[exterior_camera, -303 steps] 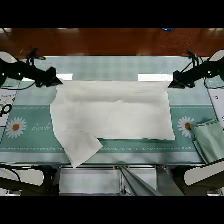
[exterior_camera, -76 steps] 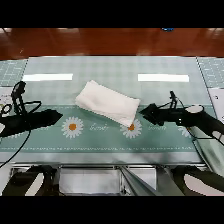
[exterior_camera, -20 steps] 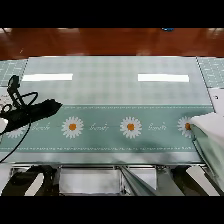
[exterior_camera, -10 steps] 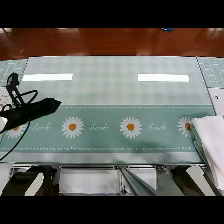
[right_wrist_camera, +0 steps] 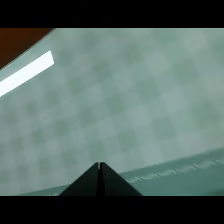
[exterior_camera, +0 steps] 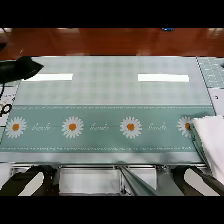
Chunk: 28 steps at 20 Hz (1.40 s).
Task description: Fold the shirts.
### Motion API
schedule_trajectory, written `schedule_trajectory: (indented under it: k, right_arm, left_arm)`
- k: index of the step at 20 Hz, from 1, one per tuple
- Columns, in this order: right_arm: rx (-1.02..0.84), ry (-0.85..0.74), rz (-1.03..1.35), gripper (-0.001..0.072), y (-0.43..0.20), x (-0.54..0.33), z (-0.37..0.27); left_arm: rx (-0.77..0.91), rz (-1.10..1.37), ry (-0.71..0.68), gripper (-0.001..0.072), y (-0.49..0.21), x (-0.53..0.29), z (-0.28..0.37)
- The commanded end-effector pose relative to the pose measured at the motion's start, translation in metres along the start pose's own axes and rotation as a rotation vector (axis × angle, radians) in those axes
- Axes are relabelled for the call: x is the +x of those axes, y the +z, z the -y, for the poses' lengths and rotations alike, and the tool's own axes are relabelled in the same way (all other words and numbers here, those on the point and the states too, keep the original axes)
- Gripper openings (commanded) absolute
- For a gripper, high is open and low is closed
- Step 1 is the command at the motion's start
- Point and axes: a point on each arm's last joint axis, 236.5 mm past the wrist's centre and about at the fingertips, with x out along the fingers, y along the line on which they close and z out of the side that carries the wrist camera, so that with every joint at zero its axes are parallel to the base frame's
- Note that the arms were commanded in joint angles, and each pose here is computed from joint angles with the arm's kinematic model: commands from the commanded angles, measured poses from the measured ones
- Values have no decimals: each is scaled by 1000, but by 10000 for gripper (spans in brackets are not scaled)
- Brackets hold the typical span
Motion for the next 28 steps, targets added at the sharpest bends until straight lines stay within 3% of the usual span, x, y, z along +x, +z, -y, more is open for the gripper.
schedule_trajectory:
  k: [1,3,8,28]
  right_arm:
    - [-418,-190,-100,27,-39,73,-58]
    - [-469,-421,-187,26,-56,89,-20]
    - [-423,-426,-393,28,-114,127,5]
    - [-429,-427,-380,28,-110,131,5]
  left_arm:
    - [147,-294,182,16,-37,37,-12]
    - [127,-395,262,16,-67,49,-35]
    - [88,-442,274,16,-95,64,-47]
    - [84,-456,277,17,-98,64,-48]
